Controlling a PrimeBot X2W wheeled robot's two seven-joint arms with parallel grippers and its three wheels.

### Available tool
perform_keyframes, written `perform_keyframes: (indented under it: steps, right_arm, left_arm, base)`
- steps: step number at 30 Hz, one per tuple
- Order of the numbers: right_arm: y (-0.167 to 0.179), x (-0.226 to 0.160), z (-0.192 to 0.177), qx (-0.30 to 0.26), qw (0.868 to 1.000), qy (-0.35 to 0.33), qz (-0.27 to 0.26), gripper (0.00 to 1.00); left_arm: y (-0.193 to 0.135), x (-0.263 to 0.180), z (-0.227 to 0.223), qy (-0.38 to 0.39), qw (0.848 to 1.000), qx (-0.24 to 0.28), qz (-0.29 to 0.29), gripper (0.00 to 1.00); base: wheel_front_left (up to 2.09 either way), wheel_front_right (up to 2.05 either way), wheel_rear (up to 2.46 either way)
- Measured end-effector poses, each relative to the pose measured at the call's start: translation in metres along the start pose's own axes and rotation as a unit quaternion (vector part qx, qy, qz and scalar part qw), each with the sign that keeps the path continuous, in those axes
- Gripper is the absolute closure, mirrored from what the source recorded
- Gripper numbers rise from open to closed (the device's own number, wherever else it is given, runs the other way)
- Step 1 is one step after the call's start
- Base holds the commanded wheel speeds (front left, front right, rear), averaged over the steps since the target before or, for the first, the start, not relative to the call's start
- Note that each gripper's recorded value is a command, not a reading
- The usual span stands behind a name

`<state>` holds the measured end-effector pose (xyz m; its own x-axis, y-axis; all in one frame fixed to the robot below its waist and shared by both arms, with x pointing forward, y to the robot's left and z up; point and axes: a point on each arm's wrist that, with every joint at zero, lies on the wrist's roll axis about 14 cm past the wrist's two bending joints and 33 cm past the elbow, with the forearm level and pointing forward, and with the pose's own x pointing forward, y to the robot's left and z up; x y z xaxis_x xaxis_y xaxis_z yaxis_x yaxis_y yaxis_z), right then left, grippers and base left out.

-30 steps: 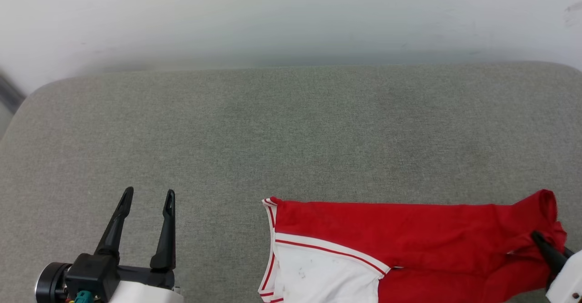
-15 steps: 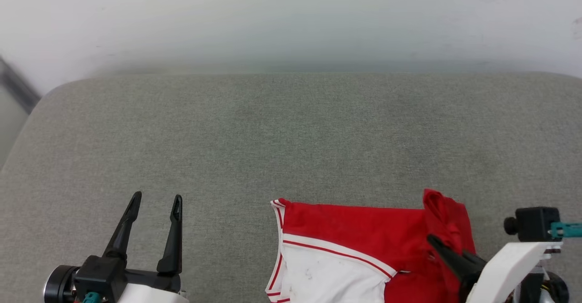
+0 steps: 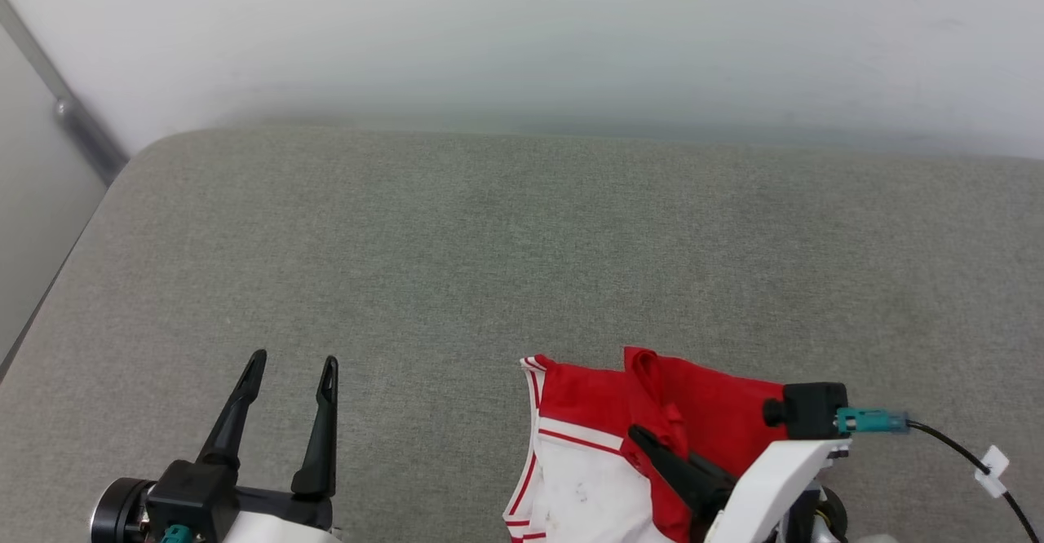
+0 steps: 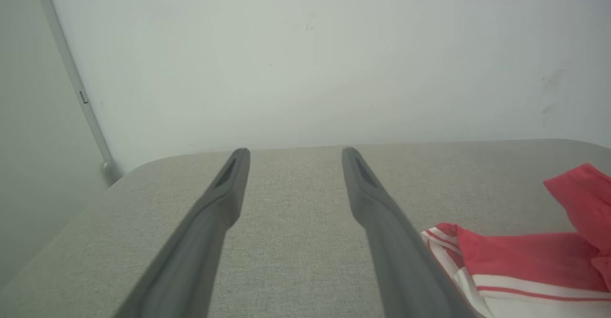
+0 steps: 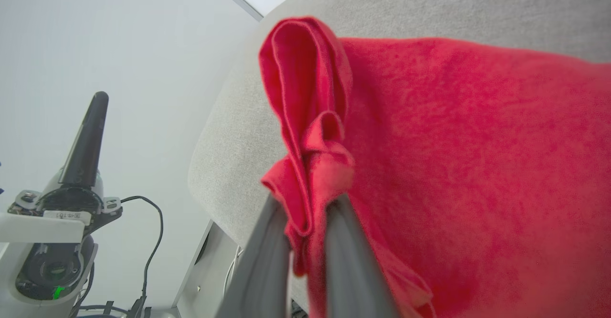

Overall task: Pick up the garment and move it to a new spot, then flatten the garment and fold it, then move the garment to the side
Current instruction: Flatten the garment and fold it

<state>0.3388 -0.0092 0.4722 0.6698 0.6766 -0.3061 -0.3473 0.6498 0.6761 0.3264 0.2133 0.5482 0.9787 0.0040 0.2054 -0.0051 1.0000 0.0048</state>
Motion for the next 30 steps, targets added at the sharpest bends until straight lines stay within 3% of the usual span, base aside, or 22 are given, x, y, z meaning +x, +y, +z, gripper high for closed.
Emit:
perform_keyframes:
  steps: [5, 6, 7, 8, 17, 23, 25, 28, 30]
  right_arm:
    - [0.007, 0.019, -0.014, 0.003, 1.0, 0.014, 0.015, 1.0]
    - [0.007, 0.021, -0.017, 0.002, 1.0, 0.017, 0.015, 0.92]
    - [0.007, 0.024, -0.019, 0.0, 1.0, 0.02, 0.015, 0.13]
    - [0.007, 0.026, -0.022, -0.002, 1.0, 0.026, 0.016, 0.0]
    - [0.035, 0.036, -0.023, -0.013, 0.998, 0.023, 0.058, 0.0]
    - [0.034, 0.033, 0.025, -0.112, 0.992, -0.043, 0.035, 0.0]
    - [0.027, 0.026, 0.051, -0.171, 0.982, -0.081, 0.011, 0.0]
    - [0.005, 0.006, 0.1, -0.274, 0.949, -0.149, -0.046, 0.0]
    - [-0.012, -0.011, 0.123, -0.31, 0.929, -0.182, -0.084, 0.0]
  left_arm:
    - [0.005, -0.004, 0.0, 0.002, 1.0, 0.003, 0.008, 0.0]
    - [0.006, -0.004, 0.0, 0.002, 1.0, 0.003, 0.01, 0.0]
    - [0.007, -0.005, -0.001, 0.003, 1.0, 0.003, 0.011, 0.0]
    - [0.007, -0.005, -0.001, 0.004, 1.0, 0.003, 0.012, 0.0]
    - [0.009, -0.004, 0.001, 0.001, 1.0, 0.002, 0.015, 0.0]
    - [0.0, 0.001, 0.004, -0.007, 1.0, -0.004, 0.004, 0.0]
    - [-0.004, 0.003, 0.004, -0.009, 1.0, -0.006, -0.001, 0.0]
    - [-0.009, 0.007, 0.007, -0.015, 1.0, -0.009, -0.01, 0.0]
    - [-0.012, 0.01, 0.008, -0.018, 1.0, -0.011, -0.013, 0.0]
  base:
    - [0.0, 0.0, 0.0]
    - [0.0, 0.0, 0.0]
    - [0.0, 0.0, 0.0]
    - [0.0, 0.0, 0.0]
    - [0.0, 0.0, 0.0]
    - [0.0, 0.0, 0.0]
    - [0.0, 0.0, 0.0]
    - [0.0, 0.0, 0.0]
    - [0.0, 0.0, 0.0]
